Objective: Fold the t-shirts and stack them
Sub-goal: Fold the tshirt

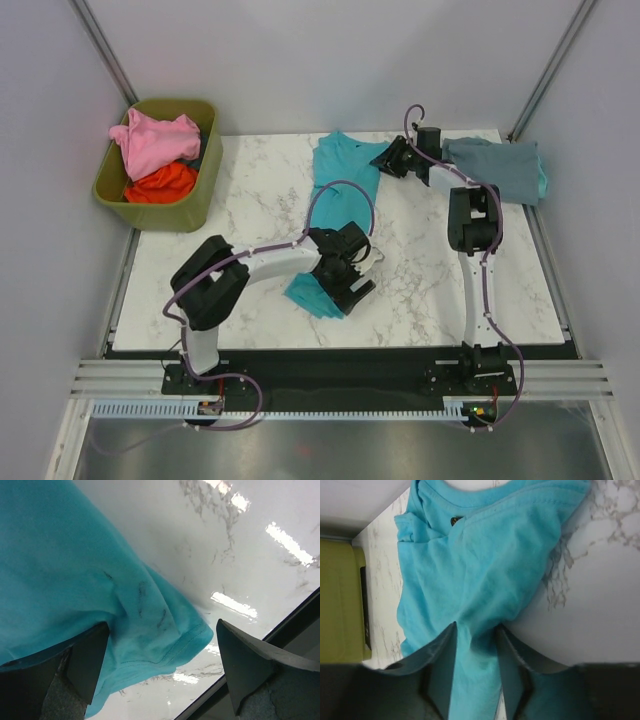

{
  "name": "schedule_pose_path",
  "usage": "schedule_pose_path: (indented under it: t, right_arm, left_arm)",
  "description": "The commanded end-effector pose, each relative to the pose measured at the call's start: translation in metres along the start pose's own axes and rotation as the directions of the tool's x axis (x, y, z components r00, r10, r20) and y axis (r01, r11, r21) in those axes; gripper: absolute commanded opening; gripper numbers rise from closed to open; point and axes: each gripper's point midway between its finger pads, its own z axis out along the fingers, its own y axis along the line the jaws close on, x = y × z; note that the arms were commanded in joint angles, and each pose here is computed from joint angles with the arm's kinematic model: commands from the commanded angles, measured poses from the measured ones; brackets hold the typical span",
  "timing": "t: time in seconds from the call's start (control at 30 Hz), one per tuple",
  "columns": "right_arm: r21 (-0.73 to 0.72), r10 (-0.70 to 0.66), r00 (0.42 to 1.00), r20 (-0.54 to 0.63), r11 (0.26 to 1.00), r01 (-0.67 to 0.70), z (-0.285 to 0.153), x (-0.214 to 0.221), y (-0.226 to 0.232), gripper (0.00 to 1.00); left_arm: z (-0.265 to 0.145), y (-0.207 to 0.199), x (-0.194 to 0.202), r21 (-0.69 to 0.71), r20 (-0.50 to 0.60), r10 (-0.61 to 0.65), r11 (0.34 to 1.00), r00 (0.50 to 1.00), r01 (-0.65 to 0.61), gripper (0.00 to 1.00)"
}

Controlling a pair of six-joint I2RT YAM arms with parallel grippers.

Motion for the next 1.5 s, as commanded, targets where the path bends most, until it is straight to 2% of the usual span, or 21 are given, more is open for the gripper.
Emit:
schedule_pose_path:
  t: [0.0,0.03,0.1,0.3,0.43,0.6,0.77,0.8,0.93,0.97,1.03,1.07,1.13,1.17,1.2,1.27,1.3,1.37,1.4,1.43,1.47]
  right_arm:
    - [0.080,0.053,0.998,-0.032,0.996,-0.050,0.023,0.022,-0.035,0.43]
    - [0.086,0.057,0.998,-0.030,0.995,-0.054,0.028,0.023,-0.041,0.39]
    - [0.075,0.043,0.999,-0.006,0.996,-0.042,0.033,0.014,-0.036,0.39]
    - [0.062,0.029,0.999,0.035,0.998,-0.032,0.049,0.001,-0.039,0.46]
    - [0.058,0.021,0.998,0.061,0.998,-0.024,0.057,-0.002,-0.041,0.46]
    - [0.033,-0.008,0.998,0.069,0.999,0.006,0.055,-0.006,-0.025,0.47]
    - [0.028,-0.094,0.988,0.121,0.995,0.091,0.025,-0.040,-0.002,0.88]
    - [0.012,-0.121,0.982,0.148,0.993,0.120,0.011,-0.056,0.017,0.97]
    - [0.046,-0.174,0.969,0.174,0.985,0.169,-0.042,-0.088,0.035,0.98]
    - [0.075,-0.165,0.975,0.151,0.985,0.155,-0.050,-0.081,0.027,0.98]
    - [0.106,-0.185,0.968,0.167,0.980,0.169,-0.086,-0.092,0.041,0.98]
    - [0.143,-0.196,0.971,0.139,0.974,0.177,-0.095,-0.083,0.031,0.98]
    - [0.152,-0.193,0.972,0.134,0.973,0.172,-0.128,-0.081,0.044,0.98]
    - [0.167,-0.147,0.986,0.074,0.977,0.133,-0.132,-0.052,0.029,0.98]
    - [0.118,-0.146,0.987,0.064,0.983,0.138,-0.152,-0.044,0.051,0.98]
    - [0.106,-0.055,0.998,-0.008,0.993,0.056,-0.175,0.004,0.049,0.95]
    - [0.087,-0.026,0.999,-0.035,0.996,0.028,-0.184,0.021,0.051,0.95]
    - [0.084,0.043,0.996,-0.083,0.996,-0.036,-0.208,0.065,0.047,0.91]
    - [0.075,0.076,0.994,-0.083,0.995,-0.070,-0.215,0.076,0.049,0.90]
    - [0.080,0.107,0.992,-0.069,0.992,-0.101,-0.227,0.080,0.043,0.89]
    - [0.112,0.151,0.983,-0.102,0.984,-0.139,-0.234,0.109,0.028,0.89]
  left_arm:
    - [0.023,-0.015,-0.004,0.091,-0.038,-0.018,0.996,0.999,0.022,0.97]
    - [0.024,-0.017,-0.011,0.098,-0.033,-0.043,0.994,0.999,0.046,0.96]
    - [0.030,-0.020,-0.012,0.119,-0.054,-0.052,0.991,0.997,0.058,0.95]
    - [0.040,-0.036,-0.022,0.158,-0.072,-0.054,0.985,0.996,0.065,0.95]
    - [0.038,-0.056,-0.030,0.178,-0.059,-0.003,0.984,0.998,0.013,0.96]
    - [0.029,-0.059,-0.035,0.107,-0.022,0.073,0.992,0.997,-0.071,0.99]
    - [-0.007,-0.052,-0.067,0.033,0.098,0.129,0.991,0.987,-0.133,0.99]
    - [-0.017,-0.053,-0.079,0.027,0.136,0.140,0.989,0.981,-0.145,0.99]
    - [-0.067,-0.055,-0.115,-0.005,0.263,0.184,0.982,0.947,-0.190,0.99]
    - [-0.088,-0.057,-0.124,-0.012,0.308,0.188,0.981,0.933,-0.194,0.99]
    - [-0.123,-0.054,-0.144,-0.039,0.396,0.198,0.979,0.897,-0.199,0.99]
    - [-0.138,-0.050,-0.151,-0.047,0.428,0.185,0.982,0.885,-0.183,0.99]
    - [-0.174,-0.035,-0.161,-0.046,0.506,0.107,0.994,0.856,-0.098,0.99]
    - [-0.183,-0.025,-0.161,-0.062,0.523,0.082,0.996,0.848,-0.058,0.99]
    - [-0.193,-0.018,-0.157,-0.048,0.550,0.020,0.999,0.835,0.008,0.99]
    - [-0.196,0.012,-0.147,-0.066,0.563,-0.067,0.990,0.824,0.126,0.99]
    - [-0.189,0.036,-0.132,-0.035,0.547,-0.179,0.971,0.818,0.236,0.98]
    - [-0.192,0.048,-0.116,0.044,0.539,-0.289,0.948,0.791,0.316,0.96]
    - [-0.185,0.070,-0.099,0.077,0.511,-0.401,0.903,0.760,0.424,0.97]
    - [-0.189,0.074,-0.091,0.110,0.511,-0.442,0.884,0.737,0.454,0.99]
    - [-0.188,0.073,-0.087,0.164,0.493,-0.481,0.869,0.725,0.466,0.99]
